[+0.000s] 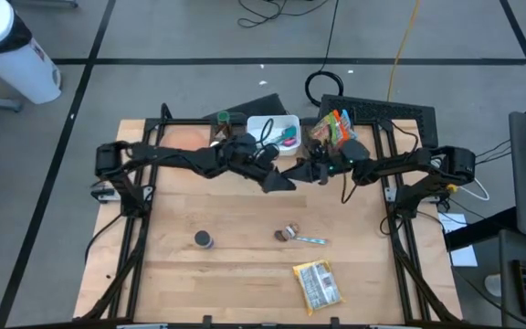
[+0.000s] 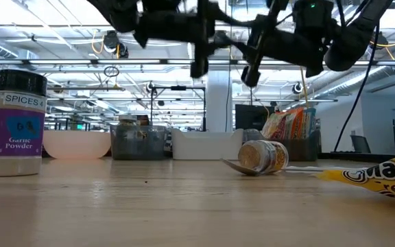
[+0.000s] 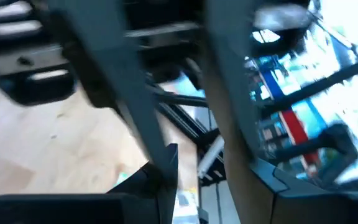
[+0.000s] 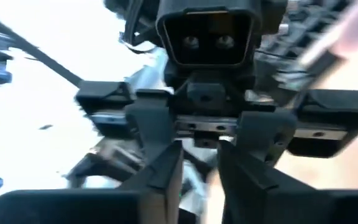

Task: Pick & Place Food Item
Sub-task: Put the brown seasoning bottle into the left black bin

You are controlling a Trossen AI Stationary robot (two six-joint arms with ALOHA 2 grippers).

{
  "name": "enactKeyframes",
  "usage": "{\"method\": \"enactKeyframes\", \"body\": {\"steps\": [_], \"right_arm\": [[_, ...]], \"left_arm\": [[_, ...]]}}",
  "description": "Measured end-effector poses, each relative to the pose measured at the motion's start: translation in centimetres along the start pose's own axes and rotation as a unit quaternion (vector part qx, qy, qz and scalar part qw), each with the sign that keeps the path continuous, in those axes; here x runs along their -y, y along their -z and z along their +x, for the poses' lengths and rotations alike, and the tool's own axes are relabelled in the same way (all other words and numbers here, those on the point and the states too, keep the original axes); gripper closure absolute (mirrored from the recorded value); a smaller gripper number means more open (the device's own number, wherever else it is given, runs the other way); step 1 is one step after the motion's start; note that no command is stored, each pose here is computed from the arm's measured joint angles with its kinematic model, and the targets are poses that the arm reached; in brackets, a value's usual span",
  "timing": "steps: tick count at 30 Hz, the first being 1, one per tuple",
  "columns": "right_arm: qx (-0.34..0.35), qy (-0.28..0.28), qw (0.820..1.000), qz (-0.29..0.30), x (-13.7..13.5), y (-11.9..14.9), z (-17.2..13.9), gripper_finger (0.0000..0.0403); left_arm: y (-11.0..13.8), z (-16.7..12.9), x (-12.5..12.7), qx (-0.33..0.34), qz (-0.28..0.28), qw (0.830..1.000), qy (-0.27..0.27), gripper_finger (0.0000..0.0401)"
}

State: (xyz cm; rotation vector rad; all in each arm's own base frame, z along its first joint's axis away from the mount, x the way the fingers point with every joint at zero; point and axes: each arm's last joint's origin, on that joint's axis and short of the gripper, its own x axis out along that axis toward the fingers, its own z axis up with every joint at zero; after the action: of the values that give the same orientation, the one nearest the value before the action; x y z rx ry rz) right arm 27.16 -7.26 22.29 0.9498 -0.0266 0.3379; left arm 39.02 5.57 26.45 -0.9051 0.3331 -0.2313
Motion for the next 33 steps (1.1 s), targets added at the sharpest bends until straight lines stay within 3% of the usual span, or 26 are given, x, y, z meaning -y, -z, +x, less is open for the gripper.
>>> {"method": "enactKeyframes", "body": {"steps": [5,12,18,22,26,29,33], "right_arm": [[0.023,-0.037,0.999,0.031,-0.9,-0.1,0.1,0.0237],[0.045,-0.049,0.996,0.065,-2.1,1.3,1.2,0.0174],[0.162,0.002,0.985,0.055,-2.8,2.3,2.0,0.0157],[0.24,0.041,0.968,0.054,-2.7,2.1,1.9,0.0156],[0.271,0.048,0.958,0.086,-2.4,1.6,1.7,0.0161],[0.235,0.025,0.97,0.051,-2.8,1.0,2.1,0.0164],[0.174,-0.037,0.983,-0.052,-5.3,-0.2,4.2,0.0165]], "left_arm": [[0.2,-2.3,4.6,-0.005,0.061,0.998,0.015,0.0268],[2.1,-6.2,9.9,-0.01,0.1,0.994,-0.035,0.0268],[3.7,-9.5,13.2,0.009,0.136,0.987,-0.083,0.0268],[4.1,-11.3,14.5,0.028,0.158,0.983,-0.094,0.0268],[4.1,-12.1,15.1,0.035,0.177,0.98,-0.089,0.0268],[4.0,-12.5,15.3,0.04,0.195,0.976,-0.084,0.0268],[4.1,-12.3,15.2,0.035,0.218,0.971,-0.087,0.0268]]}}
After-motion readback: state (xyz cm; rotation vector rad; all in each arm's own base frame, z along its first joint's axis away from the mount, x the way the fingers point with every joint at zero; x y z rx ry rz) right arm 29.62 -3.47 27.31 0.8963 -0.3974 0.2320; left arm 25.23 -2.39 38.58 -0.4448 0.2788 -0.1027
